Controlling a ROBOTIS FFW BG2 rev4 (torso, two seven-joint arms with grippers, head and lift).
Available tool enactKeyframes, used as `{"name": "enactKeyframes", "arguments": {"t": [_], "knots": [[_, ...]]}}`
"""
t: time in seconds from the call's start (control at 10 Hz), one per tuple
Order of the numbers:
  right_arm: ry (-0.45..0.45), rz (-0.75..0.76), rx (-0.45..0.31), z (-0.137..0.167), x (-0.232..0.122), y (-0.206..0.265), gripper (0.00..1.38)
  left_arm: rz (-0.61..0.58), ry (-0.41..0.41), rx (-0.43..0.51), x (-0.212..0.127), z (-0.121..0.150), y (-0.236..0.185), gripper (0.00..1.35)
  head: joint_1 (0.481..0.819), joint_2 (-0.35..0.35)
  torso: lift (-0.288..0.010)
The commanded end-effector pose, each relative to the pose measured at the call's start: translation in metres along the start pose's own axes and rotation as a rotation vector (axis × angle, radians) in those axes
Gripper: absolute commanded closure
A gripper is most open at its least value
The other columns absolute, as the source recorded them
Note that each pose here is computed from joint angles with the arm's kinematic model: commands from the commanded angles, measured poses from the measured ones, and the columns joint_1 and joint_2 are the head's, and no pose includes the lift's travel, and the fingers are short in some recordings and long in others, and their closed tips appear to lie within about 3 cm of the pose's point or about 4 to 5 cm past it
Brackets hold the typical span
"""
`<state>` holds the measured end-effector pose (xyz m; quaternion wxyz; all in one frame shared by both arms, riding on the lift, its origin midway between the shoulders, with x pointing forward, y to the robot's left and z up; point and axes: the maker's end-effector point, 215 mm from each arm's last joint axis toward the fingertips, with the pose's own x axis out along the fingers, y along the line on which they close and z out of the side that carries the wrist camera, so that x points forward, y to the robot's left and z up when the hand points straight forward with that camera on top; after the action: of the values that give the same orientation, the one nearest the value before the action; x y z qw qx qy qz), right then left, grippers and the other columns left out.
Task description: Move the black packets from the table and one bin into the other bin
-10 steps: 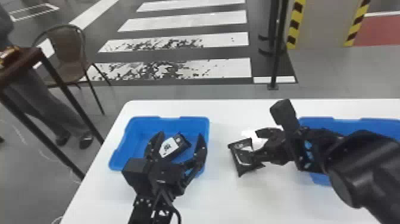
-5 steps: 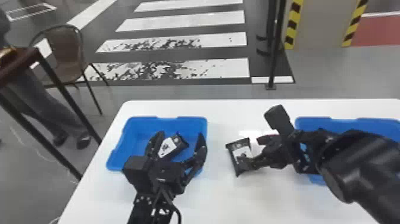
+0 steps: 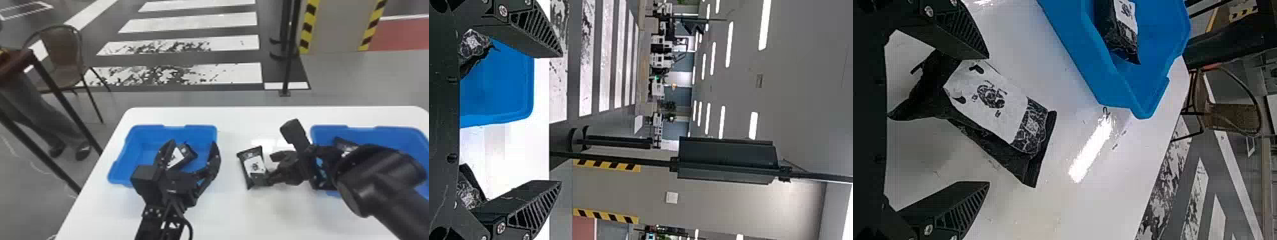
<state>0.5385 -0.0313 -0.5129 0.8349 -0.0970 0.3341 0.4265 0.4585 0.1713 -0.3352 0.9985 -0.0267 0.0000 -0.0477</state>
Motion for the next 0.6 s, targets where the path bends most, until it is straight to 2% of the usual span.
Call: {"name": "enactKeyframes", "arguments": {"t": [0.0, 0.1, 0.2, 0.3, 0.5], "knots": [[0.000, 0.013, 0.002, -0.003, 0.003, 0.004, 0.23, 0.000, 0.003, -0.001, 0.000, -0.002, 0.000, 0.13, 0.695, 0.155, -0.110], [-0.008, 0.019, -0.004, 0.002, 0.002, 0.006, 0.50, 0.002, 0.011, -0.006, -0.001, -0.005, 0.001, 0.13, 0.695, 0.155, -0.110], [-0.014, 0.025, 0.002, 0.004, 0.002, 0.008, 0.85, 0.002, 0.011, -0.006, -0.001, -0.005, 0.001, 0.13, 0.695, 0.159, -0.110], [-0.014, 0.045, 0.045, -0.003, 0.004, 0.016, 1.04, 0.004, 0.013, -0.006, -0.002, -0.006, 0.002, 0.13, 0.695, 0.163, -0.110], [-0.024, 0.053, 0.058, -0.003, 0.002, 0.020, 1.08, 0.009, 0.018, -0.005, -0.003, -0.008, 0.006, 0.13, 0.695, 0.171, -0.110]]}}
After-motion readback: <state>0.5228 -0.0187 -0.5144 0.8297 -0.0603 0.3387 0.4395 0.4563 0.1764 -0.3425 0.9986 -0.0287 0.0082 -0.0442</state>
